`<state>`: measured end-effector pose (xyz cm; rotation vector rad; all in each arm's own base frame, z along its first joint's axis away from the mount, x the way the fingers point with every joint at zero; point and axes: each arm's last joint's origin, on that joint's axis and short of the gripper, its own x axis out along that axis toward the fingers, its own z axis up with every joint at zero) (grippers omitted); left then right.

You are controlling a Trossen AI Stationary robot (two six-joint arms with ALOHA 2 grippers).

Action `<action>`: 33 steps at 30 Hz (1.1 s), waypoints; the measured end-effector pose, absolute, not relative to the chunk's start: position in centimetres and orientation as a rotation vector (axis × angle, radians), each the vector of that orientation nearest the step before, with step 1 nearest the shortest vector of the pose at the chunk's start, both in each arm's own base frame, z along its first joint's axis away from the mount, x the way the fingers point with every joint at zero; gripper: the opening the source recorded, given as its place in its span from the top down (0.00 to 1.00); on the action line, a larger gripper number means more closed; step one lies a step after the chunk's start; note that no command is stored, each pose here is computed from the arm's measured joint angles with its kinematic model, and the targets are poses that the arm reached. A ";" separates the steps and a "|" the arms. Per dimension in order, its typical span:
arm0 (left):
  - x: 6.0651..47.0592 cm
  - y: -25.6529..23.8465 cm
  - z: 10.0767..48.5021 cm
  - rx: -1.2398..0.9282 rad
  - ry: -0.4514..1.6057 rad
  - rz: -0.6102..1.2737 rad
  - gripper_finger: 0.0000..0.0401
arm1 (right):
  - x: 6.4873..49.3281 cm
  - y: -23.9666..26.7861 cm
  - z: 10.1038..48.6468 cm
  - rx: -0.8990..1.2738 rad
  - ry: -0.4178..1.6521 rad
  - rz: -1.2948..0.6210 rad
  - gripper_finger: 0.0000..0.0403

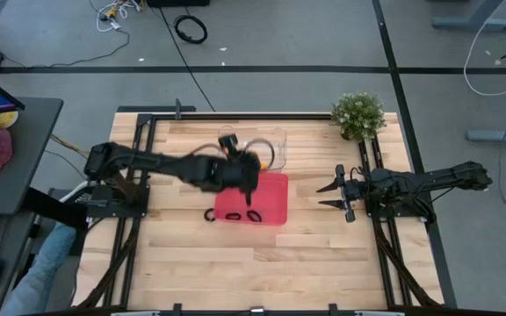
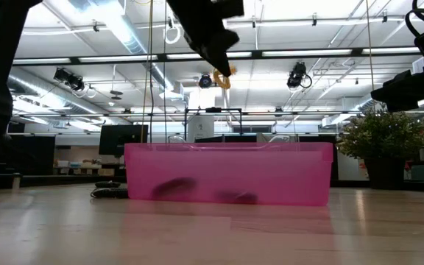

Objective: Sort spring keychains
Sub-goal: Put the orange spring keychain into the transparent bin

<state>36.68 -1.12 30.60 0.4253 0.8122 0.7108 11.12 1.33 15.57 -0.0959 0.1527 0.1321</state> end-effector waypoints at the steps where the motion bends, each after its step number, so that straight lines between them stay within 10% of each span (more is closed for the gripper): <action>1: 36.7 -0.2 30.6 0.415 0.815 0.735 0.94 | 11.1 1.3 15.6 -0.096 0.153 0.132 0.59; 33: 36.7 6.8 30.6 0.175 0.816 0.737 0.89 | 11.1 1.3 15.6 -0.096 0.152 0.132 0.59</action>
